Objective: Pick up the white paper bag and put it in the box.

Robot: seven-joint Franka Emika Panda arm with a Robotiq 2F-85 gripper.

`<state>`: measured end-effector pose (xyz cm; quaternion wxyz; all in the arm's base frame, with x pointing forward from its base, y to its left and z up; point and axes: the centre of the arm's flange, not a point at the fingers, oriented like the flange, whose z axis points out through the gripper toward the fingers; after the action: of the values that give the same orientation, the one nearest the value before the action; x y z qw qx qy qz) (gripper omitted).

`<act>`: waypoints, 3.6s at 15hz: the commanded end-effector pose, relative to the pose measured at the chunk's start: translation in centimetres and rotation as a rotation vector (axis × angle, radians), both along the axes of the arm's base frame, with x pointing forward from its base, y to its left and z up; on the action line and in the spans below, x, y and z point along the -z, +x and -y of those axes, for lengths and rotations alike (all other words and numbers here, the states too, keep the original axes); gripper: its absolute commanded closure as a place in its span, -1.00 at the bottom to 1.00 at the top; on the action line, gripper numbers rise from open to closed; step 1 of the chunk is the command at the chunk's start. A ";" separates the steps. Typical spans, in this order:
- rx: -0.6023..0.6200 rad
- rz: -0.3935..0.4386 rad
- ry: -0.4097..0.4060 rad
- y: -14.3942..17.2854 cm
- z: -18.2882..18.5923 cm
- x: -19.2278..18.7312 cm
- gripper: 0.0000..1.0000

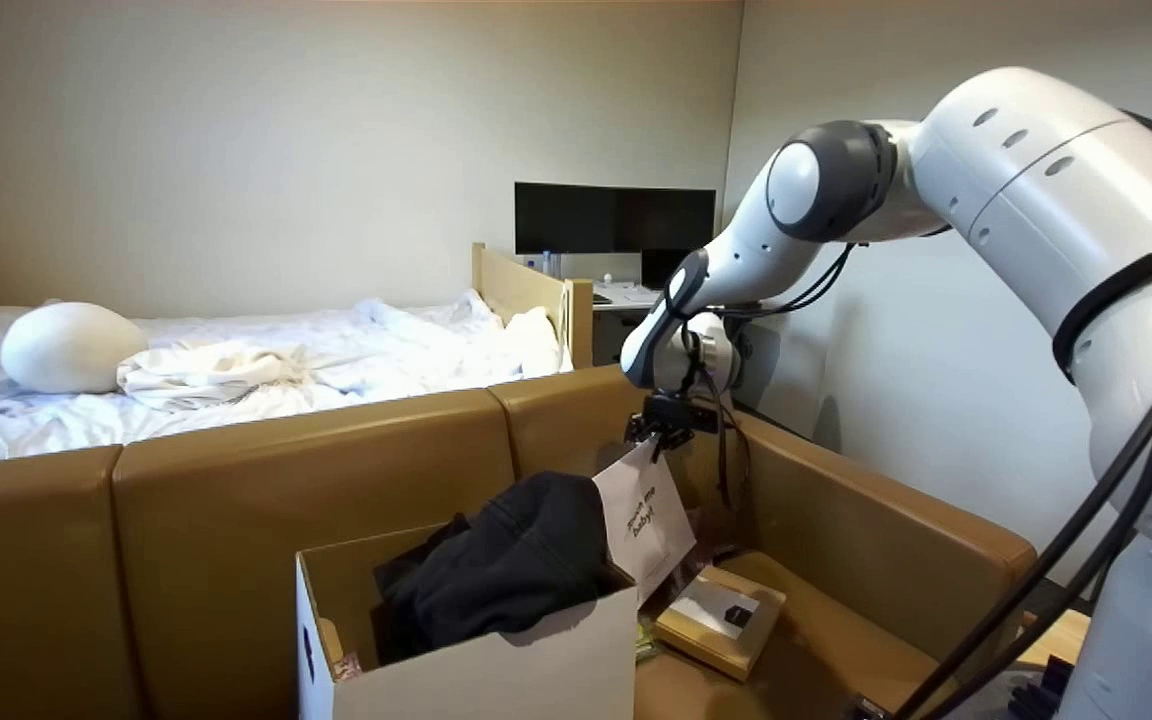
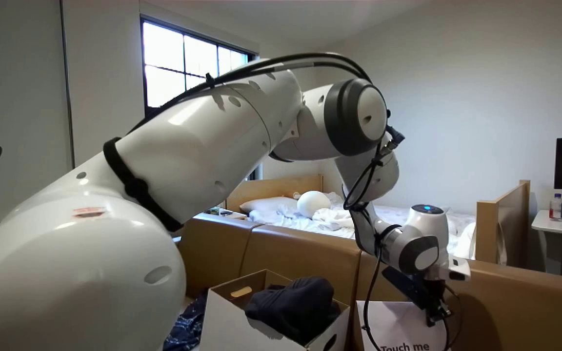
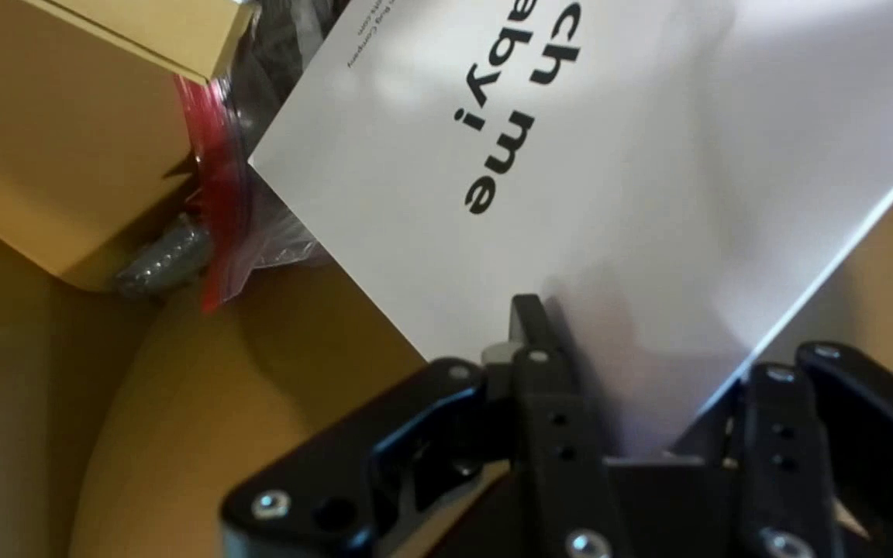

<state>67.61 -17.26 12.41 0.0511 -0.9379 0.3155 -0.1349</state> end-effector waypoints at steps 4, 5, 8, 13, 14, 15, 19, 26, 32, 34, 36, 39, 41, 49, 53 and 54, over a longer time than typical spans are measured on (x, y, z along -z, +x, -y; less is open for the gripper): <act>-0.279 0.028 -0.151 -6.2 -3.7 -11.3 0.85; -0.295 0.029 -0.178 -6.7 -4.3 -13.0 0.85; -0.337 -0.005 -0.242 -7.5 -6.1 -18.4 0.86; -0.447 -0.062 -0.256 -9.6 -10.2 -27.9 0.83; -0.469 -0.053 -0.260 -10.1 -11.3 -29.9 0.84; -0.507 -0.042 -0.260 -10.8 -12.6 -31.9 0.83; -0.748 0.032 -0.244 -14.1 -20.2 -39.4 0.83; -0.781 -0.050 -0.193 -15.9 -24.7 -43.1 0.94; -0.671 -0.193 -0.123 -14.1 -18.7 -39.9 0.36; -0.630 -0.224 -0.099 -13.4 -15.5 -37.7 0.12; -0.587 -0.268 -0.029 -12.4 -10.9 -35.3 -0.13; -0.590 -0.325 0.091 -11.6 -5.6 -30.2 -0.50; -0.624 -0.375 0.137 -11.5 -4.2 -26.4 -0.77; -0.832 -0.578 0.162 -13.2 -6.9 -11.6 -1.00; -0.918 -0.684 0.157 -11.6 -9.9 -4.2 -1.00; -0.938 -0.679 0.141 -11.2 -10.7 -3.6 -1.00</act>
<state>54.28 -7.76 18.95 0.0797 -0.9655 -0.0926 0.2301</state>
